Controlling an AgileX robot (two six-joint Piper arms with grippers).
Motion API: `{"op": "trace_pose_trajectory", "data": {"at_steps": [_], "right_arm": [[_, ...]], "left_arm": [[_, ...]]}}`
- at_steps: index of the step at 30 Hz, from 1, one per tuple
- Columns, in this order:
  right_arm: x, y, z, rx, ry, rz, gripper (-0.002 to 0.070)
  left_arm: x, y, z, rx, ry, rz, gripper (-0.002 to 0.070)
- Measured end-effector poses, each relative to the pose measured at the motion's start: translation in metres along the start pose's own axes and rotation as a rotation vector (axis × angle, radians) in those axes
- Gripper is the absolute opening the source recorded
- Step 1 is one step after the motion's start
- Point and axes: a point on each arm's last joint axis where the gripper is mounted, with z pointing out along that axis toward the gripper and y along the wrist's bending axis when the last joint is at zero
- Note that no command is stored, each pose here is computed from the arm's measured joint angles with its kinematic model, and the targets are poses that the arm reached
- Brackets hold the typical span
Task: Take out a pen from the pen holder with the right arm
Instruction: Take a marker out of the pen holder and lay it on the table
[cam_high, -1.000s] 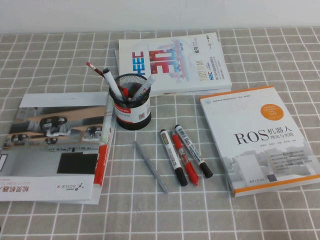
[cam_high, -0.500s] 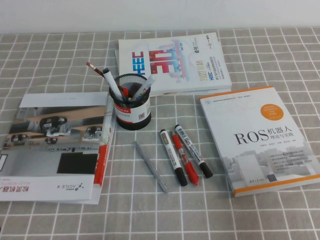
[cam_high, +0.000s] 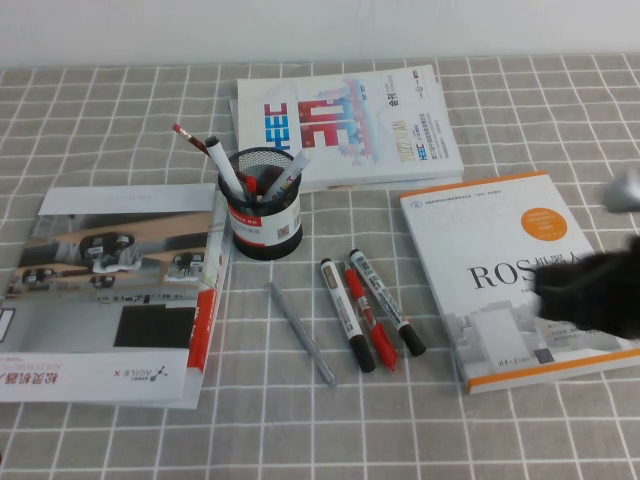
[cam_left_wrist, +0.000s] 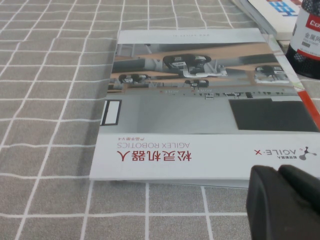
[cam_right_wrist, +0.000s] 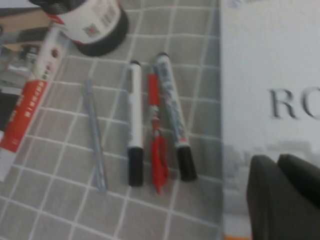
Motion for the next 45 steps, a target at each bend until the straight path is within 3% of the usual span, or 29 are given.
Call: {"op": "trace_pose_trajectory", "data": {"at_steps": [7, 11, 16, 19, 24, 27, 45], "right_arm": [[-0.016, 0.058, 0.059, -0.090, -0.168, -0.163, -0.0013], [-0.016, 0.075, 0.086, -0.104, -0.349, -0.243, -0.0010], [-0.017, 0.089, 0.107, -0.232, -0.565, -0.287, 0.0036], [-0.012, 0.091, 0.119, -0.279, -0.626, -0.273, 0.0135], [-0.008, 0.092, 0.143, -0.289, -0.650, -0.254, 0.0429], [-0.010, 0.095, 0.155, -0.291, -0.654, -0.252, 0.0522], [-0.028, 0.101, 0.223, -0.213, -0.705, -0.107, 0.0544]], "left_arm": [[0.000, 0.000, 0.000, 0.000, 0.000, 0.000, -0.0003], [0.000, 0.000, 0.000, 0.000, 0.000, 0.000, -0.0003], [0.000, 0.000, 0.000, 0.000, 0.000, 0.000, -0.0003], [0.000, 0.000, 0.000, 0.000, 0.000, 0.000, -0.0003], [0.000, 0.000, 0.000, 0.000, 0.000, 0.000, -0.0003], [0.000, 0.000, 0.000, 0.000, 0.000, 0.000, -0.0003], [0.000, 0.000, 0.000, 0.000, 0.000, 0.000, -0.0003]]}}
